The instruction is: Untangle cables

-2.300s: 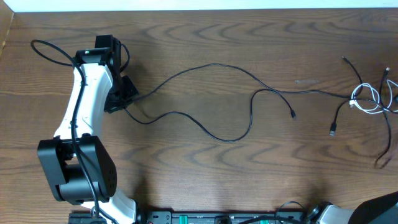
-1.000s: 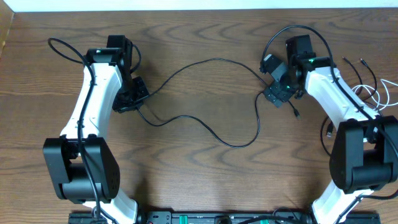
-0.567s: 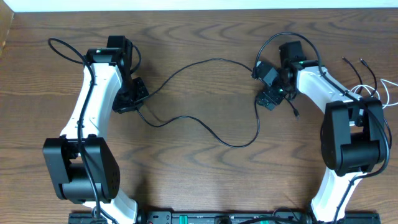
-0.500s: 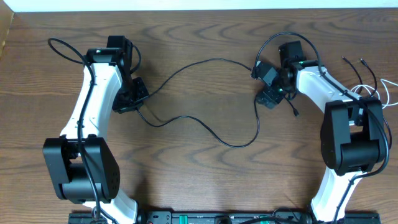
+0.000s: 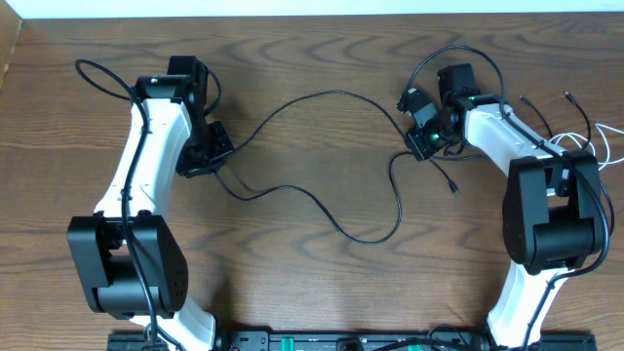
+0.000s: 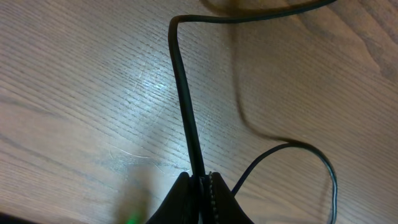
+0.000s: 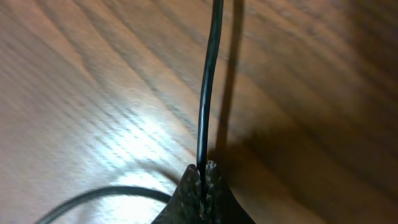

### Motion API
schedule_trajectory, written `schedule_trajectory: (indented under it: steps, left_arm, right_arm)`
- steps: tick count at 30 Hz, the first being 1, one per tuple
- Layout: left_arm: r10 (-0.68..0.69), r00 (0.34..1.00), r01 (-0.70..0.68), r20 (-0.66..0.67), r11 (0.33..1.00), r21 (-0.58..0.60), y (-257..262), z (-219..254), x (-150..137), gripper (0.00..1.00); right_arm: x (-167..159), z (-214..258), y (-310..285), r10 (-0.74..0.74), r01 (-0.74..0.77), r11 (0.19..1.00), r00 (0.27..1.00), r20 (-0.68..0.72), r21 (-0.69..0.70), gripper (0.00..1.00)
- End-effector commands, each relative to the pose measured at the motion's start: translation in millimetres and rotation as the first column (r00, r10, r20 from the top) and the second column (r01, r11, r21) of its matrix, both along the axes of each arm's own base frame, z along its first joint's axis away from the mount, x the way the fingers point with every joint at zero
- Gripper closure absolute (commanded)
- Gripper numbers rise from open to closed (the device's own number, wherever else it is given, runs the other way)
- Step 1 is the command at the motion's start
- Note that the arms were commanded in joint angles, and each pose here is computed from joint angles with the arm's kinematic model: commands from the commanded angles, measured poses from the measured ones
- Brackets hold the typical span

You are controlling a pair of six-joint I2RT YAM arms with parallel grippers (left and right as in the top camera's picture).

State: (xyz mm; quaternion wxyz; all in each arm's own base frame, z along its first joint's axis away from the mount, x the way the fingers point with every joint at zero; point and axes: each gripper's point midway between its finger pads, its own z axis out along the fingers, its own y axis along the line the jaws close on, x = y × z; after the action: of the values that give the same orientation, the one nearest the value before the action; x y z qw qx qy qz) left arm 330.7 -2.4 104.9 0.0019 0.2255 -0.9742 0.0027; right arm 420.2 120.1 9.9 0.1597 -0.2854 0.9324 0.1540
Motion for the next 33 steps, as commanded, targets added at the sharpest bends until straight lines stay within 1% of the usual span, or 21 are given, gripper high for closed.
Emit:
schedule_trajectory:
  steps: [1, 3, 5, 6, 7, 8, 9, 10, 12, 13, 15, 16, 17, 19, 21, 23, 25, 28, 31, 32, 33]
  left_arm:
    - [-0.004, 1.000, 0.004, -0.015, 1.000, 0.013, 3, -3, -2, 0.92]
    - [-0.005, 1.000, 0.005, -0.015, 1.000, 0.013, 3, -3, -2, 0.92]
    - [-0.004, 1.000, 0.004, -0.015, 1.000, 0.012, 3, -3, -2, 0.93]
    - [-0.004, 1.000, 0.004, -0.015, 1.000, 0.012, 3, -3, -2, 0.93]
    - [-0.004, 1.000, 0.004, -0.015, 1.000, 0.012, 3, -3, -2, 0.93]
    - [-0.004, 1.000, 0.004, -0.015, 1.000, 0.012, 3, -3, -2, 0.92]
    - [-0.004, 1.000, 0.004, -0.014, 1.000, 0.012, 3, -3, -2, 0.93]
    - [-0.005, 1.000, 0.005, -0.011, 1.000, 0.012, 3, -3, -1, 0.93]
    - [-0.004, 1.000, 0.004, -0.008, 1.000, 0.012, 3, -3, 0, 0.93]
    - [-0.004, 1.000, 0.004, -0.007, 1.000, 0.012, 3, -3, 0, 0.92]
    - [-0.004, 1.000, 0.004, -0.007, 1.000, 0.012, 3, -3, 0, 0.93]
    - [-0.004, 1.000, 0.004, -0.008, 1.000, 0.012, 3, -3, 0, 0.93]
    - [-0.005, 1.000, 0.005, -0.008, 1.000, 0.012, 3, -3, 0, 0.92]
    - [-0.005, 1.000, 0.005, -0.011, 1.000, 0.012, 3, -3, -1, 0.92]
    - [-0.004, 1.000, 0.004, -0.011, 1.000, 0.012, 3, -3, -1, 0.93]
    - [-0.004, 1.000, 0.004, -0.011, 1.000, 0.012, 3, -3, -1, 0.93]
    - [-0.005, 1.000, 0.005, -0.011, 1.000, 0.012, 3, -3, -1, 0.93]
    - [-0.005, 1.000, 0.005, -0.011, 1.000, 0.012, 3, -3, -1, 0.93]
    - [-0.004, 1.000, 0.004, -0.011, 1.000, 0.012, 3, -3, -1, 0.93]
    - [-0.005, 1.000, 0.005, -0.011, 1.000, 0.012, 3, -3, -1, 0.92]
    - [-0.004, 1.000, 0.004, -0.011, 1.000, 0.012, 3, -3, -1, 0.93]
  right_arm:
    - [8, 44, 20, -0.041, 0.038, 0.990, 0.999, 0.013, 0.137, 0.99]
    - [10, 73, 19, -0.046, 0.039, 0.989, 0.998, 0.046, 0.140, 0.99]
    - [17, 108, 8, -0.092, 0.081, 0.992, 0.989, 0.113, 0.099, 0.99]
    - [23, 128, -5, -0.169, 0.160, 0.985, 0.973, 0.154, 0.069, 0.99]
    - [26, 145, -12, -0.233, 0.224, 0.972, 0.956, 0.178, 0.072, 0.99]
    - [23, 165, -10, -0.279, 0.261, 0.958, 0.943, 0.181, 0.122, 0.99]
    - [17, 179, -2, -0.289, 0.260, 0.948, 0.944, 0.159, 0.182, 0.99]
    - [3, 192, 14, -0.274, 0.238, 0.932, 0.956, 0.103, 0.272, 0.99]
    - [-13, 207, 33, -0.257, 0.230, 0.902, 0.966, 0.026, 0.364, 0.99]
    - [-19, 209, 39, -0.285, 0.275, 0.882, 0.958, -0.030, 0.383, 0.99]
    - [-29, 205, 46, -0.340, 0.365, 0.853, 0.931, -0.133, 0.374, 0.99]
    - [-37, 197, 49, -0.378, 0.419, 0.846, 0.907, -0.185, 0.329, 0.99]
    - [-44, 187, 49, -0.411, 0.454, 0.850, 0.889, -0.203, 0.268, 0.99]
    - [-55, 169, 39, -0.476, 0.503, 0.855, 0.858, -0.193, 0.125, 0.99]
    - [-70, 148, 22, -0.546, 0.542, 0.838, 0.826, -0.144, -0.065, 0.99]
    - [-83, 133, 22, -0.542, 0.524, 0.840, 0.827, -0.151, -0.142, 0.98]
    - [-94, 119, 24, -0.531, 0.504, 0.846, 0.829, -0.178, -0.176, 0.96]
    - [-103, 91, 22, -0.549, 0.511, 0.832, 0.812, -0.195, -0.214, 0.96]
    - [-103, 71, 24, -0.552, 0.519, 0.832, 0.812, -0.193, -0.196, 0.85]
    - [-102, 67, 24, -0.551, 0.521, 0.833, 0.813, -0.189, -0.189, 0.83]
    - [-102, 63, 24, -0.551, 0.521, 0.833, 0.814, -0.186, -0.185, 0.77]
